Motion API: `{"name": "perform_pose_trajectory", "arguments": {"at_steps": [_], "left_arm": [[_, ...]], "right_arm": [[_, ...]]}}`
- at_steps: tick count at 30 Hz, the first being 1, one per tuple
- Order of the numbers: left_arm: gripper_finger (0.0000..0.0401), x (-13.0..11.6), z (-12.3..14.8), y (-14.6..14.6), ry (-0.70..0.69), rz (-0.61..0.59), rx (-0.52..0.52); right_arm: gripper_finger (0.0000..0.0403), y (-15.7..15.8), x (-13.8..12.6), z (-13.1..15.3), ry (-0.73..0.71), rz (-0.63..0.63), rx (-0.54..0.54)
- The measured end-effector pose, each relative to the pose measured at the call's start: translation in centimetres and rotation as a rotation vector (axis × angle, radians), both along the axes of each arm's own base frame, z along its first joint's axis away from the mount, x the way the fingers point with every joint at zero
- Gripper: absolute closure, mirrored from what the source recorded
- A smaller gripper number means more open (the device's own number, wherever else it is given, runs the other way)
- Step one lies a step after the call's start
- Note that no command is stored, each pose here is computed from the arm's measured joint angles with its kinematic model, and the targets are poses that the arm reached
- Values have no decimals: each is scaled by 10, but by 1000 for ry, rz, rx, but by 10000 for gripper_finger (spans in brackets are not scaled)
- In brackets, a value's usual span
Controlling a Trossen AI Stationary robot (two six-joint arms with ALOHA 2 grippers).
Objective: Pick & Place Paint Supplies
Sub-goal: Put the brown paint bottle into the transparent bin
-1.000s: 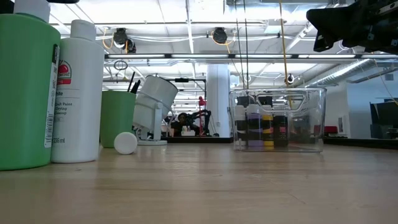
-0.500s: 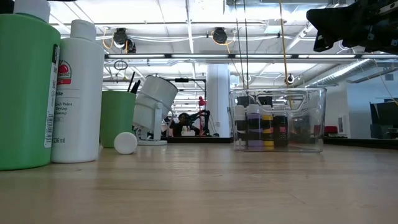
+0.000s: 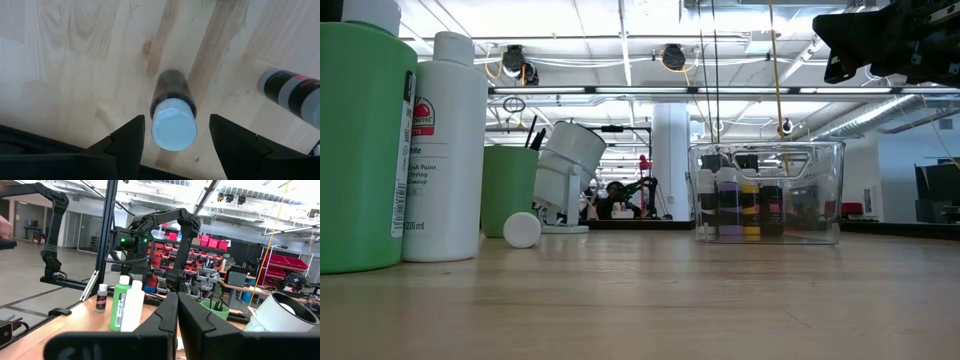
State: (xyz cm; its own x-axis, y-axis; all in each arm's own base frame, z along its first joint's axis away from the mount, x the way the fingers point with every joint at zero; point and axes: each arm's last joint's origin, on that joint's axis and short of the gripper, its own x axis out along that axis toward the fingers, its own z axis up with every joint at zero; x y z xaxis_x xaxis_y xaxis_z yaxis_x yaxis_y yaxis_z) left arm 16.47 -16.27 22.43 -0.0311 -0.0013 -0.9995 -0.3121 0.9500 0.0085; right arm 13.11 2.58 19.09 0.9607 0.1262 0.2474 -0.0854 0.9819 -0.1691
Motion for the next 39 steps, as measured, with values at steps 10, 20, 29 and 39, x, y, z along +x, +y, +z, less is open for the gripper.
{"name": "perform_pose_trajectory", "arguments": {"at_steps": [10, 20, 29, 39], "left_arm": [[174, 2, 0, 2, -37, 18, 39], [204, 1, 0, 2, -22, 20, 24], [302, 4, 0, 4, -2, 43, 3], [302, 8, 16, 8, 80, 15, -52]], "right_arm": [[397, 0, 0, 0, 0, 0, 0], [397, 0, 0, 0, 0, -1, -3], [397, 0, 0, 0, 0, -1, -3], [397, 0, 0, 0, 0, -1, -3]]}}
